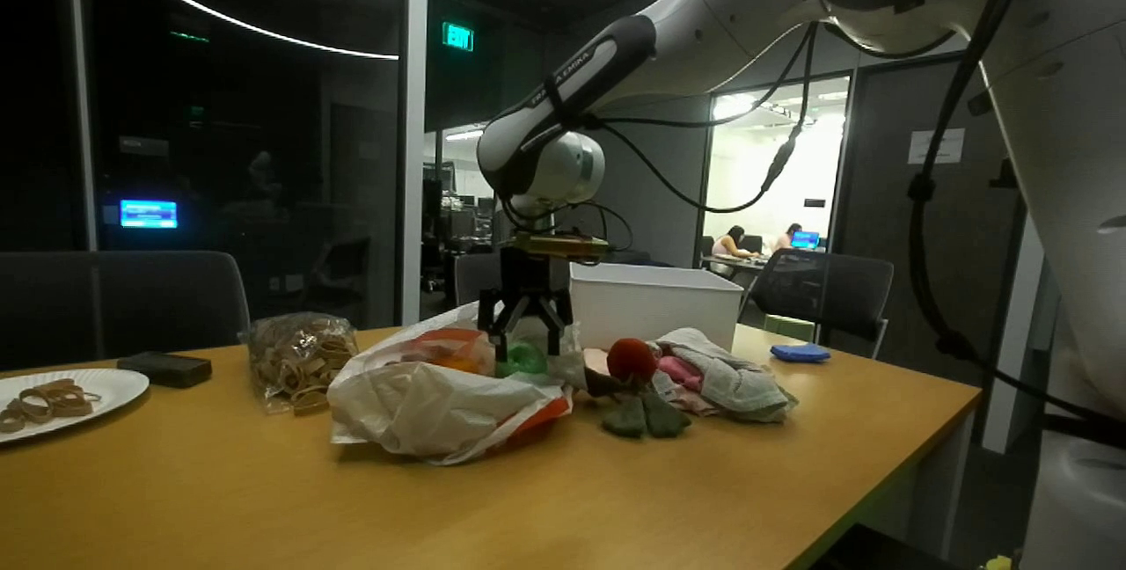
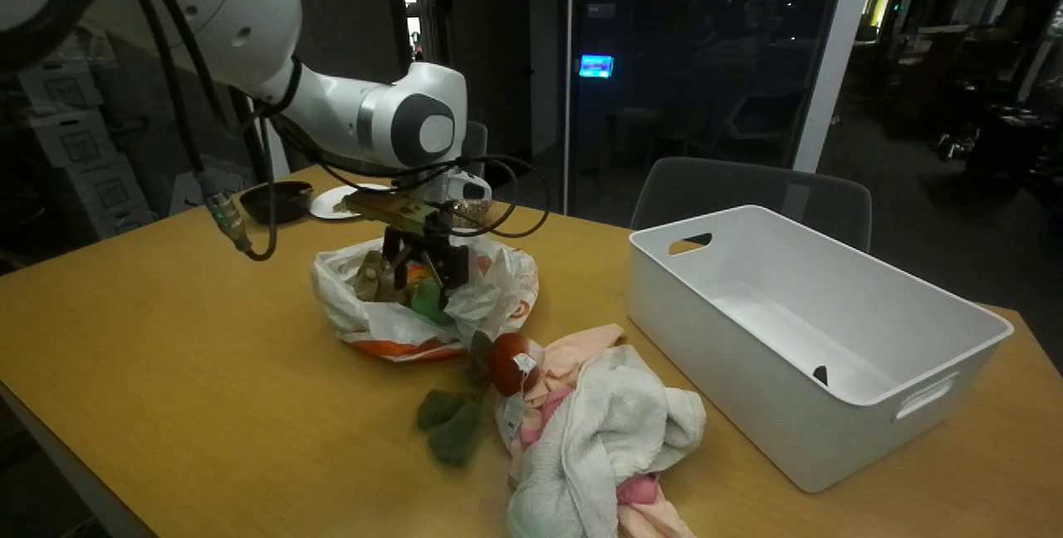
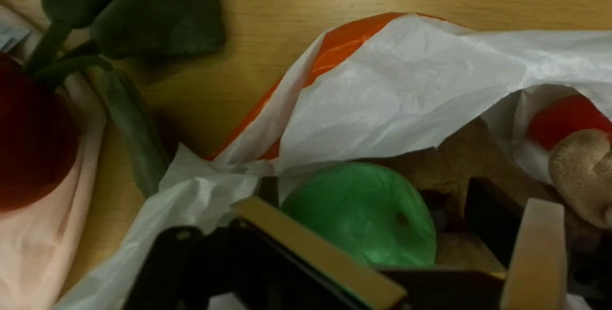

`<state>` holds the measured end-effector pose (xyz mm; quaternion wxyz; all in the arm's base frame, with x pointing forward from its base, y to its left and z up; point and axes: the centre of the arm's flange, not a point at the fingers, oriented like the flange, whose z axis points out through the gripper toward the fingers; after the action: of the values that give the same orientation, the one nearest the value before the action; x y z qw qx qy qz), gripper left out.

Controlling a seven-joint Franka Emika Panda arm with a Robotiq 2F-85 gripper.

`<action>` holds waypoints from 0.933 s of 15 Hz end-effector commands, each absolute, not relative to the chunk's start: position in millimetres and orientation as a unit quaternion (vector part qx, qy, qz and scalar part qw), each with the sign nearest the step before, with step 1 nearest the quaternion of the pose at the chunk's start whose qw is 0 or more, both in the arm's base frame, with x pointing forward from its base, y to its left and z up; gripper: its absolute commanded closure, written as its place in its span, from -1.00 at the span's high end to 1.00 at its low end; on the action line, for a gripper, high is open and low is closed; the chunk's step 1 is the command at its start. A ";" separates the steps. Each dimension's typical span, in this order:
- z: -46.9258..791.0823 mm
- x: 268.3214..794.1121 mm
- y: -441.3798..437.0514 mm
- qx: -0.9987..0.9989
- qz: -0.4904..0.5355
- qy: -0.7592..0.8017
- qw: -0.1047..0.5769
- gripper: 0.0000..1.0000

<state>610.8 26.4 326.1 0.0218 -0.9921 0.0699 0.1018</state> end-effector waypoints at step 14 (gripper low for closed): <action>349.8 617.7 25.8 -0.991 0.096 0.083 0.051 0.12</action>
<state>624.2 25.6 314.8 0.0228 -0.9924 0.0748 0.0947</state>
